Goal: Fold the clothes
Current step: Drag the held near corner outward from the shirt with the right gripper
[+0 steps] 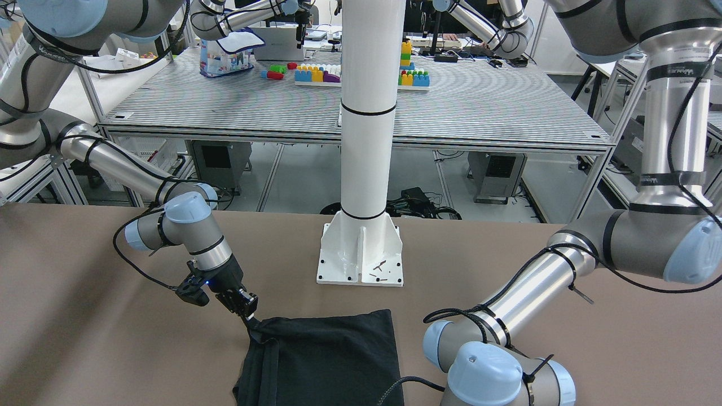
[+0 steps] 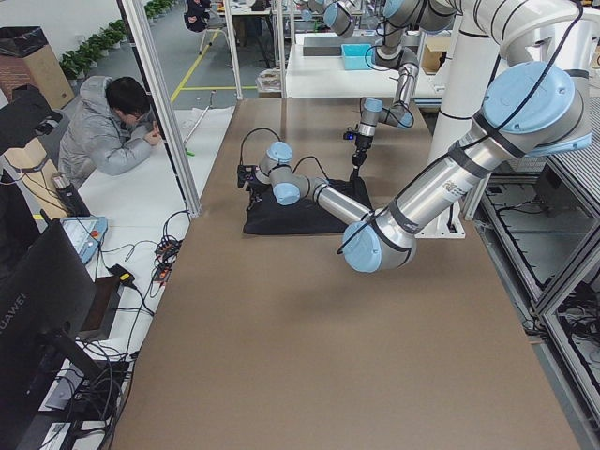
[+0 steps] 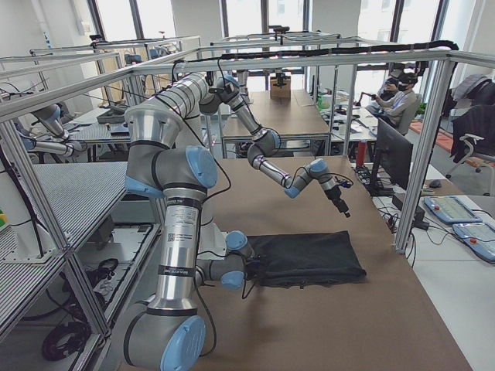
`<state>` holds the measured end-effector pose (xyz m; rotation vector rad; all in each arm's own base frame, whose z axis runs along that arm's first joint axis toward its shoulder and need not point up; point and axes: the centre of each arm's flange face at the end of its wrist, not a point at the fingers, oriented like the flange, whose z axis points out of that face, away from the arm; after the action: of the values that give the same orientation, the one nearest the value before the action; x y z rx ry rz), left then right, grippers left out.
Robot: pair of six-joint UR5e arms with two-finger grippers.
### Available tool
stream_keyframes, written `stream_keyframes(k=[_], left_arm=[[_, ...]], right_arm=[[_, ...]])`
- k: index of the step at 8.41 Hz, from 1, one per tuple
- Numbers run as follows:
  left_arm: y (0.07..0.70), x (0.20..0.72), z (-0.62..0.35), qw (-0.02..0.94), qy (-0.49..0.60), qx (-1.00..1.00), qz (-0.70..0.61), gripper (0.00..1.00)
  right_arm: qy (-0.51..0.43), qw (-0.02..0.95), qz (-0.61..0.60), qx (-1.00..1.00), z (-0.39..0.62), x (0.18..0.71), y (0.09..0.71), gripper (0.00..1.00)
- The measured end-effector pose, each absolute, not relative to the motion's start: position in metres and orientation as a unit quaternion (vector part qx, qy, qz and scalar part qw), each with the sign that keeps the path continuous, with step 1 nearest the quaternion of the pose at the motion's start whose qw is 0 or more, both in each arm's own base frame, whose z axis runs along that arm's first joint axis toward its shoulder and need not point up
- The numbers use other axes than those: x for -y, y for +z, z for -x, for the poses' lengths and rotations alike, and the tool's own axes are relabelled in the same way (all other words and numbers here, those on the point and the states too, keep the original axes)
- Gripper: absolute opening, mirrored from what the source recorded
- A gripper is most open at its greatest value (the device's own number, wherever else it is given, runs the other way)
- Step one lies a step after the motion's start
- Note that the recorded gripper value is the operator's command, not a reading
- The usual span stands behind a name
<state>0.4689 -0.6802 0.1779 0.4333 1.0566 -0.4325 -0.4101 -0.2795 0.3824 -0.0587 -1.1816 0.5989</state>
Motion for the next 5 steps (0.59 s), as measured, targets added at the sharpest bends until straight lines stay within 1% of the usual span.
stream_keyframes(k=[2, 5], left_arm=[[0.178, 0.680, -0.469, 0.820, -0.203, -0.496, -0.203, 1.00], [0.179, 0.681, -0.470, 0.821, -0.202, -0.495, -0.202, 1.00]], right_arm=[[0.268, 0.803, 0.012, 0.532, 0.414, 0.287, 0.403, 0.00], [0.263, 0.806, 0.009, 0.530, 0.413, 0.288, 0.405, 0.00]])
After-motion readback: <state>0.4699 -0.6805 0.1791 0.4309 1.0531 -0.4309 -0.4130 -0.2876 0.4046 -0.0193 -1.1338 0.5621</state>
